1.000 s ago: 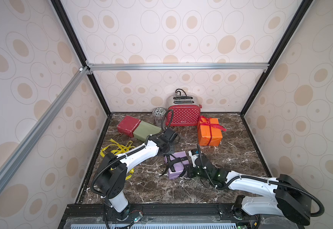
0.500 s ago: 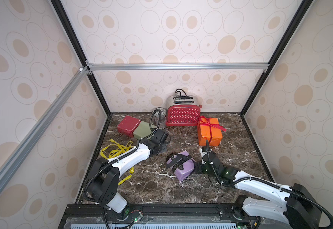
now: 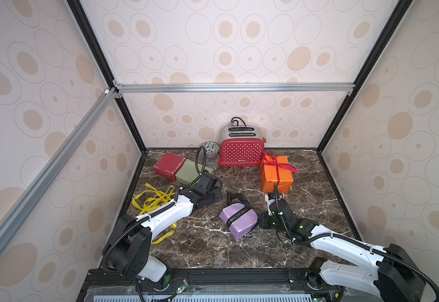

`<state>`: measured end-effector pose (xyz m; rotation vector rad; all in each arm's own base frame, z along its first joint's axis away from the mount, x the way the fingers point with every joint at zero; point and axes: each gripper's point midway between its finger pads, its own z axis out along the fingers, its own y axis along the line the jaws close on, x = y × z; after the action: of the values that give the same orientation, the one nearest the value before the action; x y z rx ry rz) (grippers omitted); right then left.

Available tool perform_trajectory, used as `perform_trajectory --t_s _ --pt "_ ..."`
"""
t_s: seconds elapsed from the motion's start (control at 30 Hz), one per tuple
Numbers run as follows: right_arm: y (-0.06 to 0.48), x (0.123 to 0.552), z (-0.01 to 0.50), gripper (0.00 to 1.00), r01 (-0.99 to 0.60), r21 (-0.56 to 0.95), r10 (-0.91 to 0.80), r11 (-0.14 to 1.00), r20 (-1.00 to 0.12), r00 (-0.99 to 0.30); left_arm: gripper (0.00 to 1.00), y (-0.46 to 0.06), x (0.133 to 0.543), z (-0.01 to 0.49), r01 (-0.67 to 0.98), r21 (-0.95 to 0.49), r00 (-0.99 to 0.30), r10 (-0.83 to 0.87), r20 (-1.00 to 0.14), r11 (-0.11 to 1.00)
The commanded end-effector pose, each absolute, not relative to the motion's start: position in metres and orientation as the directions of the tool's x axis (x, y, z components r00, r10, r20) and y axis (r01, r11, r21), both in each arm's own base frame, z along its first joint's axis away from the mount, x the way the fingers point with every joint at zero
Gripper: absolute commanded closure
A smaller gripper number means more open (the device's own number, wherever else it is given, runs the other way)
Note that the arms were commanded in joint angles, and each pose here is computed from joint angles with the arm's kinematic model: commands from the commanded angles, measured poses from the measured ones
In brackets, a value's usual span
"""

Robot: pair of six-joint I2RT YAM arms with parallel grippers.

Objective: Untie the ribbon bows on the gift boxes
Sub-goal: Untie the ribbon from the gift box, then adjust the ribbon at the center of the board.

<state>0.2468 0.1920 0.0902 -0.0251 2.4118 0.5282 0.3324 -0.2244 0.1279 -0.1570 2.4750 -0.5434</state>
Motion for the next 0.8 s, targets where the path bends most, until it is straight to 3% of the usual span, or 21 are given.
perform_trajectory --t_s 0.0,0.37,0.67,0.77 --pt "0.159 0.226 0.051 1.0 -0.029 0.235 0.095 0.972 -0.501 -0.86 0.55 -0.247 0.321 0.148 0.138 -0.426 -0.796 -0.155 -0.585 0.894" --pt "0.197 0.226 0.067 1.0 -0.15 0.447 0.127 0.882 -0.533 -0.837 0.43 -0.294 0.295 0.158 0.34 -0.447 -0.789 -0.007 -0.615 0.828" --pt "0.192 0.225 0.064 1.0 -0.116 0.444 0.151 0.889 -0.521 -0.84 0.4 -0.335 0.27 0.131 0.466 -0.363 -0.796 0.203 -0.571 0.807" --pt "0.18 0.227 0.065 0.96 -0.067 0.438 0.204 0.896 -0.541 -0.816 0.4 -0.337 0.269 0.115 0.458 -0.313 -0.801 0.233 -0.551 0.832"
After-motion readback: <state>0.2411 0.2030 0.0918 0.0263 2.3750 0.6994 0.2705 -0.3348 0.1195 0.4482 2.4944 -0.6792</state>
